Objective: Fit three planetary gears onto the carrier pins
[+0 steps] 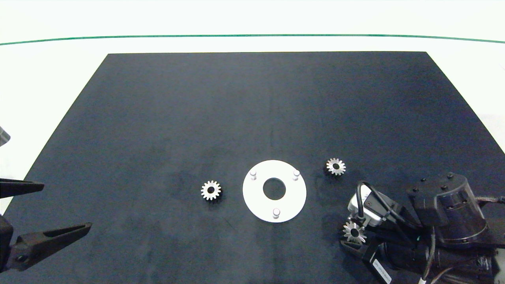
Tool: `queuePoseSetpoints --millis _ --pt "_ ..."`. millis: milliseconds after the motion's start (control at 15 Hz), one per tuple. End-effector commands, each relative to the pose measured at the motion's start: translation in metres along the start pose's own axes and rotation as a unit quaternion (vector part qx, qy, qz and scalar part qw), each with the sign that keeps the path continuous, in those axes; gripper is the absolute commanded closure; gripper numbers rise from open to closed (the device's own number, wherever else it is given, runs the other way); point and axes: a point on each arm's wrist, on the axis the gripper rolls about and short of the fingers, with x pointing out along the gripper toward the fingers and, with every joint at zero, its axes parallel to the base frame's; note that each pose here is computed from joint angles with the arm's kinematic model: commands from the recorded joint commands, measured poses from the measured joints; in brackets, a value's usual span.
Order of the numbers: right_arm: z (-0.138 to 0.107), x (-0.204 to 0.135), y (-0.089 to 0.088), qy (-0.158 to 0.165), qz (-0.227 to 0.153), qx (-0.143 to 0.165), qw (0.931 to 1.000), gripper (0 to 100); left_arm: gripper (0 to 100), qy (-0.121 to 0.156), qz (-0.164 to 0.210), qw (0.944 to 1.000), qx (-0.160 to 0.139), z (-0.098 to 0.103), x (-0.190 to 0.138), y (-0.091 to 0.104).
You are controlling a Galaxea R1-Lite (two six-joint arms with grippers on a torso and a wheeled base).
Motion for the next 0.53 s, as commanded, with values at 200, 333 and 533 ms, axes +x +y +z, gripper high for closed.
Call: queuePoseSetpoints --millis 200,333,533 --pt "0.003 -0.009 -0.002 -0.017 -0.011 0.001 0.9998 90 0 0.001 0.000 1.0000 0.001 0.000 0.000 0.000" --pt "0.011 -0.017 -0.003 -0.035 -0.029 -0.002 0.9990 90 0 -0.004 0.002 1.0000 0.000 0.001 -0.002 0.001" --pt "0.032 -0.025 -0.003 -0.034 -0.037 -0.018 0.9985 90 0 -0.008 0.004 1.0000 -0.001 0.002 -0.004 0.001"
